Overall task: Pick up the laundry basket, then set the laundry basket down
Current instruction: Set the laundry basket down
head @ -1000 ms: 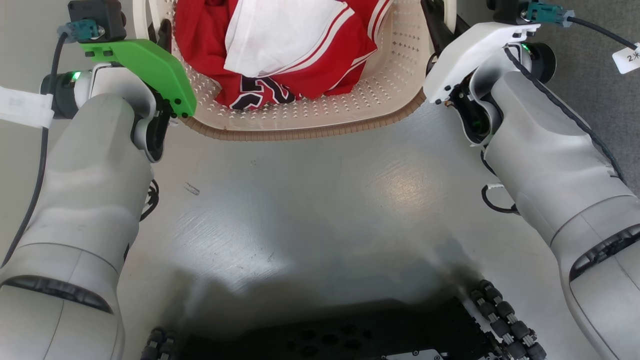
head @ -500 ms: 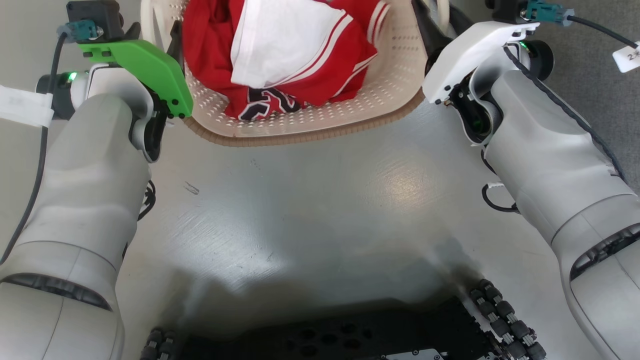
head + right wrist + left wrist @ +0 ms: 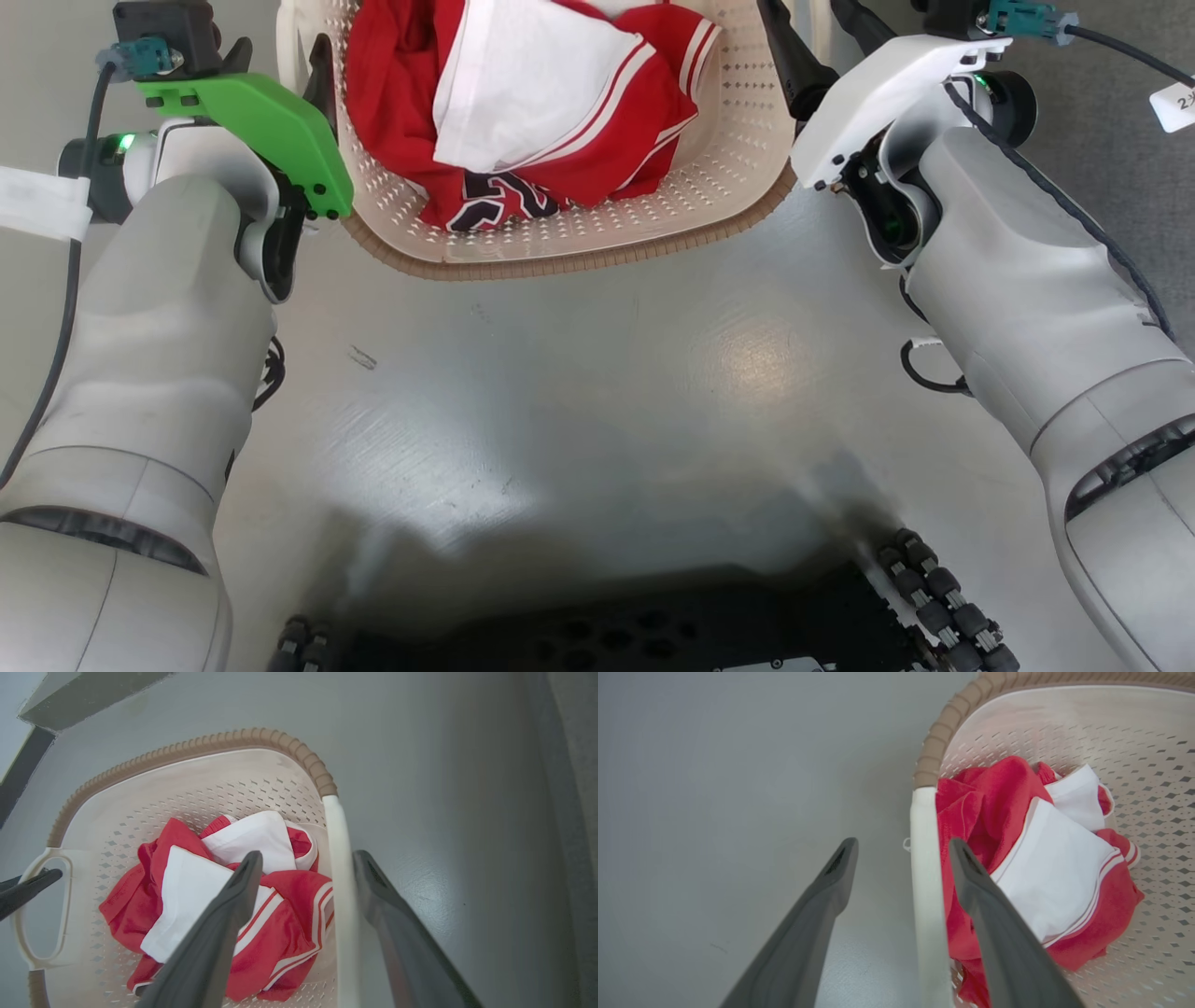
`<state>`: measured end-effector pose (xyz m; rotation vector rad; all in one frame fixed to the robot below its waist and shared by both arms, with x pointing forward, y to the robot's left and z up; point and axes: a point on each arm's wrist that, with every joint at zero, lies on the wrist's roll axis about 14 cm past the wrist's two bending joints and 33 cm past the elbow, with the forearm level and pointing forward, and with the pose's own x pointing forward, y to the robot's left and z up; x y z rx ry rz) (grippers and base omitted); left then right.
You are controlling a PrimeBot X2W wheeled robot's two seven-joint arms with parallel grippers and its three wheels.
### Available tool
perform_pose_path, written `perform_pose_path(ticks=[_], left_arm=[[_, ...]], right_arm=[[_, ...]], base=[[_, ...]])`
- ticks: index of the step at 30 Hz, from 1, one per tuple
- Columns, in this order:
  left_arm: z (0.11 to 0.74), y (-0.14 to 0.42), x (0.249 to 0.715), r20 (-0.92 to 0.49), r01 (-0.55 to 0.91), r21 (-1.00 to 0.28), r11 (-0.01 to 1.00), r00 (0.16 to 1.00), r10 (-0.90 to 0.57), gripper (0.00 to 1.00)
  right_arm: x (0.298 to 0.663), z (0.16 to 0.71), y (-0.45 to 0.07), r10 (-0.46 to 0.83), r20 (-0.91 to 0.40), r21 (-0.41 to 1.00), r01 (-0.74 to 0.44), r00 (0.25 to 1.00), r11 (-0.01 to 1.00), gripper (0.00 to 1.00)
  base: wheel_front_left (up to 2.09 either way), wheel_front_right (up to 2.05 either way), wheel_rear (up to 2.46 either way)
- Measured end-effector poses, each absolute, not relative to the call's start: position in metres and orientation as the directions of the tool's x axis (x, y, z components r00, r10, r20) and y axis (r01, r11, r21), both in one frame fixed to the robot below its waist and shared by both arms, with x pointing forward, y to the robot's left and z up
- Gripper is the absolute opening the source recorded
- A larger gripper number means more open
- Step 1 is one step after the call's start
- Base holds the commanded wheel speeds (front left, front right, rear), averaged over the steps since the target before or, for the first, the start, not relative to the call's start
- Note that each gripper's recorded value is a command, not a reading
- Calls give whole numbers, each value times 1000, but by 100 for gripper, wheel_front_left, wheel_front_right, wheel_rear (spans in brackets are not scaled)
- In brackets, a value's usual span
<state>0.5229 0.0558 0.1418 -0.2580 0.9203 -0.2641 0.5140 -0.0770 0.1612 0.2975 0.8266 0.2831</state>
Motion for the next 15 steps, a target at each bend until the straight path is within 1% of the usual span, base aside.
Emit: perform_pose_path(ticks=[8, 15], left_arm=[[160, 56, 528, -716, 125, -335, 934, 611, -339, 100], [176, 56, 520, -701, 126, -343, 931, 625, -343, 100]], right_arm=[[524, 182, -76, 361, -644, 366, -143, 674, 920, 100], [526, 202, -78, 354, -624, 359, -148, 697, 922, 100]], base=[[0, 0, 0], [0, 0, 0]])
